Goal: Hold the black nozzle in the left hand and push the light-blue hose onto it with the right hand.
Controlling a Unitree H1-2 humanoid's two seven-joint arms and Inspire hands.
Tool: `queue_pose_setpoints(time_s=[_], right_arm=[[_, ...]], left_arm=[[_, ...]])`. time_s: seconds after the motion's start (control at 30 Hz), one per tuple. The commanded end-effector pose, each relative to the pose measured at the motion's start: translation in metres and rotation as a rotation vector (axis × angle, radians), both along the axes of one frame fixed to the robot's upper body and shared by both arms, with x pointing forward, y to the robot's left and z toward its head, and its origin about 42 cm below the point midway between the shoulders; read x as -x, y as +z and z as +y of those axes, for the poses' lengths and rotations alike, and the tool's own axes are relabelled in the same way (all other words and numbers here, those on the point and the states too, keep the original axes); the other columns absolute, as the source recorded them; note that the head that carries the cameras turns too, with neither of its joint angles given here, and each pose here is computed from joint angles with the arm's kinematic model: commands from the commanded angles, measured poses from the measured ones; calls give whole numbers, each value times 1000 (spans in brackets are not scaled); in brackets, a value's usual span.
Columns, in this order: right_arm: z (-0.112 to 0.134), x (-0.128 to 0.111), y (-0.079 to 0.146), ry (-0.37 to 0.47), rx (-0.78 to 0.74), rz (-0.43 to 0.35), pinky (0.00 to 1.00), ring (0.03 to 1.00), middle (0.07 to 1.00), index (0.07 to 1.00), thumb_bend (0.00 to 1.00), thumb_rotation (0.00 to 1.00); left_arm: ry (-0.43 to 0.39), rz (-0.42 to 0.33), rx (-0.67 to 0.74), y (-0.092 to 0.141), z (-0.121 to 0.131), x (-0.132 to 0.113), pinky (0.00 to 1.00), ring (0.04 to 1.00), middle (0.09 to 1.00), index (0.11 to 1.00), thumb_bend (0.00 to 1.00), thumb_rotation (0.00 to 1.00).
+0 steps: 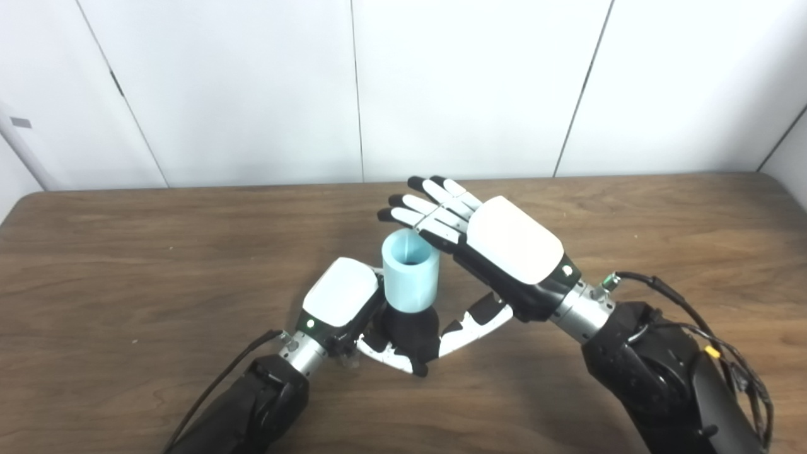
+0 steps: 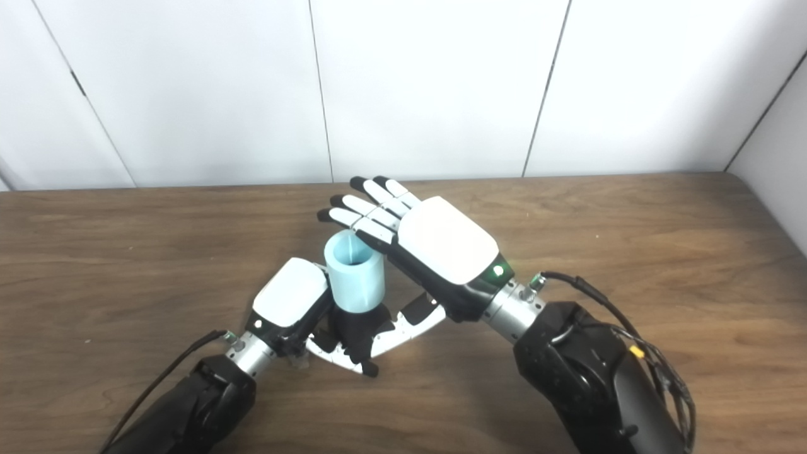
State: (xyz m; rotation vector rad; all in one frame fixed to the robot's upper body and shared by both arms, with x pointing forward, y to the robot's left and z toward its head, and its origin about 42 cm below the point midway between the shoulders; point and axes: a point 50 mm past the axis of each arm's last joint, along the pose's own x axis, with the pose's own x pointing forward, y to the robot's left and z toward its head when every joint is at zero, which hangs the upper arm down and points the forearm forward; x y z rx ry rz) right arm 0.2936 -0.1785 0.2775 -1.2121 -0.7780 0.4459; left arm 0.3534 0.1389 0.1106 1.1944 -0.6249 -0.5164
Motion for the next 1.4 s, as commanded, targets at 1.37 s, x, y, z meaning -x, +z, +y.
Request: queue_pose_setpoints(time_s=[1.37], right_arm=[[-7,23,-71,-76,309,52,938,991,931,895,771,909]], left_arm=[[-65,232,-115,-67,-7,55,562,468,442,516,503,0]])
